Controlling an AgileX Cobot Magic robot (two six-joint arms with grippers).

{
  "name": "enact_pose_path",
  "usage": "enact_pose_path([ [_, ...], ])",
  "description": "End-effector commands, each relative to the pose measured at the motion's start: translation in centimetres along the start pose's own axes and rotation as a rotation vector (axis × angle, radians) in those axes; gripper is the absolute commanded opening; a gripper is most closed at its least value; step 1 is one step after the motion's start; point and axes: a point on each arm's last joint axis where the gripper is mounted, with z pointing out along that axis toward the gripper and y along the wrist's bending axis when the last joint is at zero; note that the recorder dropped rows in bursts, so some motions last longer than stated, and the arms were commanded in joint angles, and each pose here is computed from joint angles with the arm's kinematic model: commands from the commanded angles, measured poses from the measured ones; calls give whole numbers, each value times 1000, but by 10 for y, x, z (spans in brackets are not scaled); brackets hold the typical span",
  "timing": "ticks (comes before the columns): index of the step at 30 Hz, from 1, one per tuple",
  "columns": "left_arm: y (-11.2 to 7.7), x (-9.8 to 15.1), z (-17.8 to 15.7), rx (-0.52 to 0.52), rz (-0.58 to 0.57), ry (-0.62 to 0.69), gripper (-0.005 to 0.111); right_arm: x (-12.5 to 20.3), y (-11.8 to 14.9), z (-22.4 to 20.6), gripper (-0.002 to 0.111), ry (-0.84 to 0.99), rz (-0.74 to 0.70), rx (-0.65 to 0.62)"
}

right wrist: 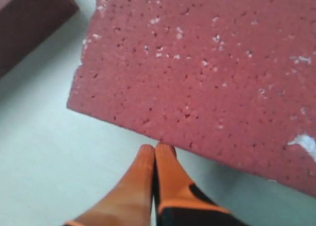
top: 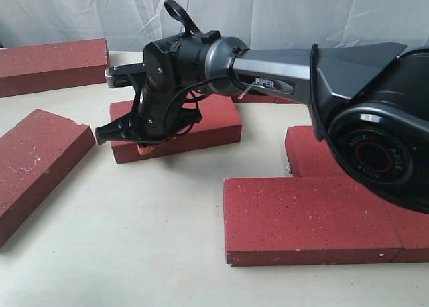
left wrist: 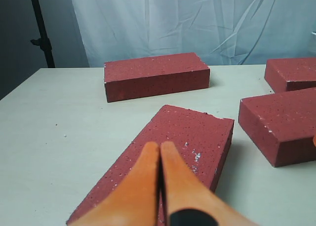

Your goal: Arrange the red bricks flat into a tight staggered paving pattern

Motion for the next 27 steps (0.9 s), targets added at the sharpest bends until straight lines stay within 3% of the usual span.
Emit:
enact_pose_path([
  [1,0,0,0,1,0,-14,0,-8,0,-1,-1,-86,-3,-7],
  [15,0,0,0,1,0,-14,0,-13,-1,-2,-1,-139,-33,9],
  [20,0,0,0,1,0,-14,0,-5,2,-16,-1,-27,6,-10],
  [27,0,0,0,1,0,-14,0,12,-12,-2,-1,150,-80,110],
])
